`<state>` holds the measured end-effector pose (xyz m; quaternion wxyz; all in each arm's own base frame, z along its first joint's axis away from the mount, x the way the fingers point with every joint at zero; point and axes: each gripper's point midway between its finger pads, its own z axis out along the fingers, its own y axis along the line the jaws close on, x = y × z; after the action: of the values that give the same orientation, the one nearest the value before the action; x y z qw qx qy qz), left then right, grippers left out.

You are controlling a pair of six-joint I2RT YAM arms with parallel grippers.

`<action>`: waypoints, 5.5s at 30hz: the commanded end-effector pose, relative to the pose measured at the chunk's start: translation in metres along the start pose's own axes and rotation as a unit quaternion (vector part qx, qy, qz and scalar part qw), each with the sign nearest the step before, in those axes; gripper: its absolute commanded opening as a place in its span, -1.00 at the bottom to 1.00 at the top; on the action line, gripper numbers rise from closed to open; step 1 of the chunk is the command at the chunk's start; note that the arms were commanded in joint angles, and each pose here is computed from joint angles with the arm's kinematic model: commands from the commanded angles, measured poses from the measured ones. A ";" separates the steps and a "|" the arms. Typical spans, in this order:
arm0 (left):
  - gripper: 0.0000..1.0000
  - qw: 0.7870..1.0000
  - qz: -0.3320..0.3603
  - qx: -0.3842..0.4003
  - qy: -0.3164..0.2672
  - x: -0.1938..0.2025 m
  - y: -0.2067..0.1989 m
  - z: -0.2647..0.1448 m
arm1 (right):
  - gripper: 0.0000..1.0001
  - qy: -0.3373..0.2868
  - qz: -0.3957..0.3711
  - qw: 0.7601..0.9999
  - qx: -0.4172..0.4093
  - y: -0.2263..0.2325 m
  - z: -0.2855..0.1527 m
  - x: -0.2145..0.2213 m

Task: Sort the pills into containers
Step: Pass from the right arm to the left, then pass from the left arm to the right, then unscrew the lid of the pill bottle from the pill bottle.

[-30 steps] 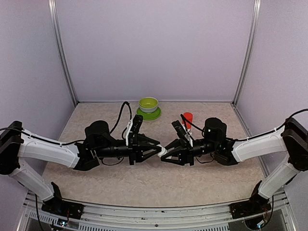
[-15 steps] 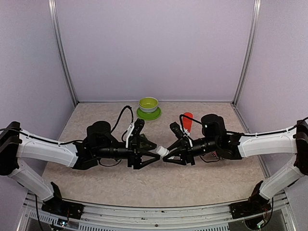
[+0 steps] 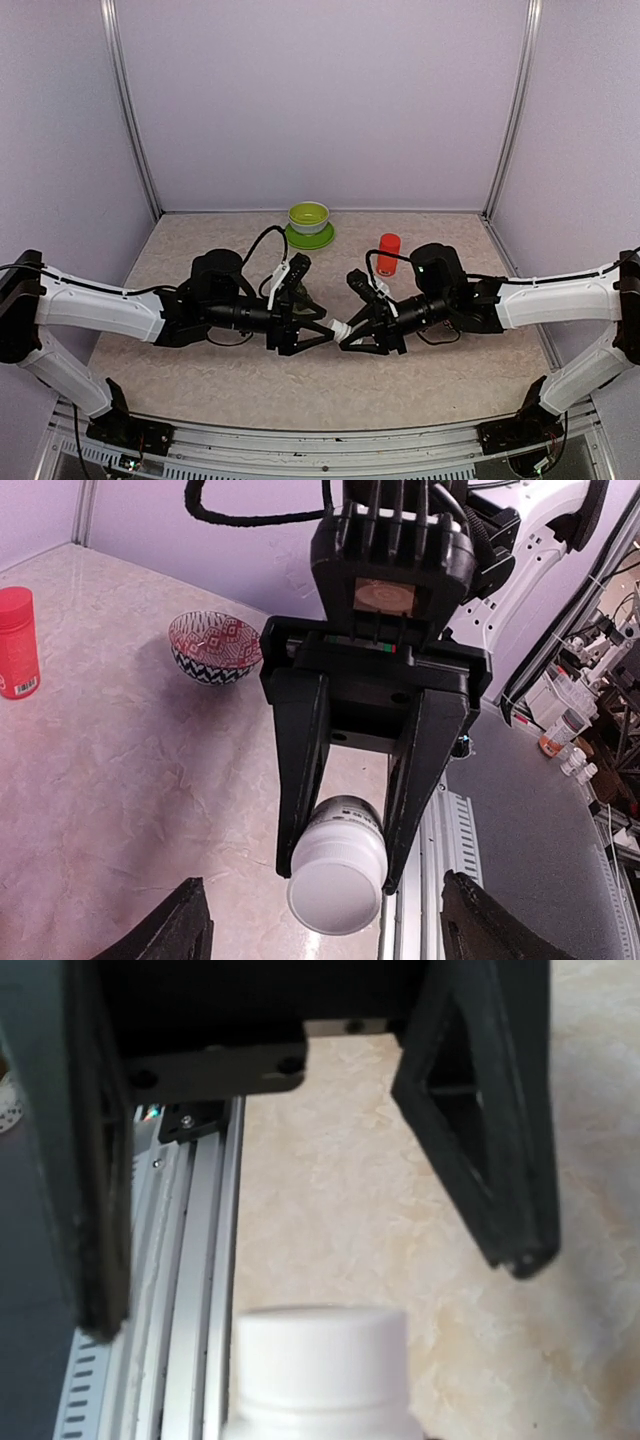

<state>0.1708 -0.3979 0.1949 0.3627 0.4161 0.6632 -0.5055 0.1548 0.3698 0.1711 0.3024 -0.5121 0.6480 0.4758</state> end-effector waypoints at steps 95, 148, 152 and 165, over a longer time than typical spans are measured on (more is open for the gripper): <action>-0.82 0.999 0.015 0.041 -0.009 -0.002 -0.012 -0.003 | -0.07 -0.168 0.056 0.981 -0.072 0.013 0.001 -0.028; 0.00 0.978 0.118 0.103 -0.138 -0.034 -0.050 -0.039 | -0.62 -0.199 0.125 0.951 -0.200 0.060 0.002 -0.052; -0.17 0.978 0.121 0.103 -0.137 -0.034 -0.050 -0.039 | -0.62 -0.198 0.132 0.949 -0.209 0.061 0.002 -0.051; -0.31 0.980 0.117 0.107 -0.119 -0.028 -0.048 -0.034 | -0.62 -0.194 0.131 0.951 -0.203 0.058 0.006 -0.053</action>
<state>0.1355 -0.3776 0.2386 0.4422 0.4599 0.5141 -0.5733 0.1182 0.3922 0.2218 0.2392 -0.3566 0.5500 0.7163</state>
